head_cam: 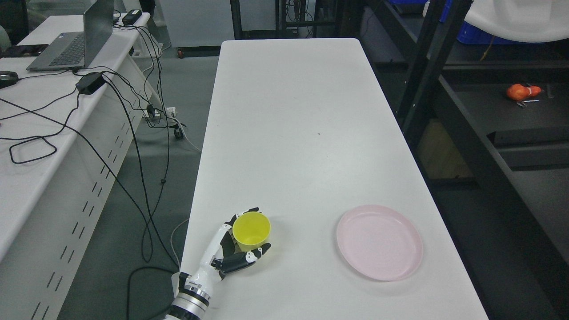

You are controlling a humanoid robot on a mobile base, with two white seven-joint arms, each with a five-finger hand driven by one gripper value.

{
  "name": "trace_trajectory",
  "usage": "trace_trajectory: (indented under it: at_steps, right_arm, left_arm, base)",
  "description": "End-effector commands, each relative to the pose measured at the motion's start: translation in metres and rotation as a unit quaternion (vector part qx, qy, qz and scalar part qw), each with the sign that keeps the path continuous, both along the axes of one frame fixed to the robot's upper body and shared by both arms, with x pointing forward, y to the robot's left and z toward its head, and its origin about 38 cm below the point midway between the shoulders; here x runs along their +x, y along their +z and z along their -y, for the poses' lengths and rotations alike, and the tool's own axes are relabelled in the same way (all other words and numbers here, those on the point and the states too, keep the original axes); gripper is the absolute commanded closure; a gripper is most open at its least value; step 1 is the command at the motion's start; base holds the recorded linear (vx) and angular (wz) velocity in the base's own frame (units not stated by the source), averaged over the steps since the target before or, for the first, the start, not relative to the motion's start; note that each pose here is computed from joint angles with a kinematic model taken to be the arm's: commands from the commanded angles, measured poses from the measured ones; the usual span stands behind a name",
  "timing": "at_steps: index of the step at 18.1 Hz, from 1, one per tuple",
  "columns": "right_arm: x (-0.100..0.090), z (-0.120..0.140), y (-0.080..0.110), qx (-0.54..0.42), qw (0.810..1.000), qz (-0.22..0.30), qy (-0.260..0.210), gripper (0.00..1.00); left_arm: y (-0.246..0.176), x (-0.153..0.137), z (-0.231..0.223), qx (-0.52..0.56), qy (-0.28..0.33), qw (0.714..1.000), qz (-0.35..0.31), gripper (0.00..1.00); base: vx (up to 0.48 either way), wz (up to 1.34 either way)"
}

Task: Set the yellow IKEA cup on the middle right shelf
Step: 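Grasp the yellow cup with the left hand and lift it, then hold the yellow cup in the left hand while turning toward the shelves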

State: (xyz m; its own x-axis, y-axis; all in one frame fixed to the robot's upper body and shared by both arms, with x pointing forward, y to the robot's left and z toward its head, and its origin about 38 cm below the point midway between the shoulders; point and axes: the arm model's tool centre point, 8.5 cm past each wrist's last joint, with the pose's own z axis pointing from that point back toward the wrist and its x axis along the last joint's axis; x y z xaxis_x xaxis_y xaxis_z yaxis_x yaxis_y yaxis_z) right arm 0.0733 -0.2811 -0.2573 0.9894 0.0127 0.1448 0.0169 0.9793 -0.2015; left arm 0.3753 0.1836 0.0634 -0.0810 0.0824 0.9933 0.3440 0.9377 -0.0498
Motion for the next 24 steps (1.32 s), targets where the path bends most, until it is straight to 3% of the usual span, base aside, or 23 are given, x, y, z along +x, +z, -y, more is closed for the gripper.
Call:
trace_trajectory:
  at_steps: [1, 2, 9, 13, 24]
  right_arm:
    - [-0.009, 0.01, 0.0, -0.006, 1.0, -0.007, -0.004, 0.01]
    - [-0.009, 0.01, 0.0, -0.006, 1.0, -0.007, -0.004, 0.01]
    - [-0.009, 0.01, 0.0, -0.006, 1.0, -0.007, -0.004, 0.01]
    - [-0.009, 0.01, 0.0, -0.006, 1.0, -0.007, -0.004, 0.01]
    - [-0.009, 0.01, 0.0, -0.006, 1.0, -0.007, -0.004, 0.01]
  left_arm:
    - [-0.017, 0.008, -0.035, -0.035, 0.073, 0.997, -0.014, 0.92]
    - [-0.011, 0.008, -0.04, -0.042, 0.082, 0.996, 0.003, 1.0]
    - [0.078, -0.021, -0.047, -0.117, 0.08, 0.981, 0.134, 1.0]
    - [0.101, -0.032, -0.052, -0.121, 0.075, 0.967, 0.21, 1.0]
    - [0.098, -0.036, -0.053, -0.12, 0.077, 0.965, 0.219, 1.0]
  base:
    - [-0.005, -0.01]
    - [-0.005, -0.01]
    - [-0.014, 0.01]
    - [-0.066, 0.06]
    - [-0.099, 0.03]
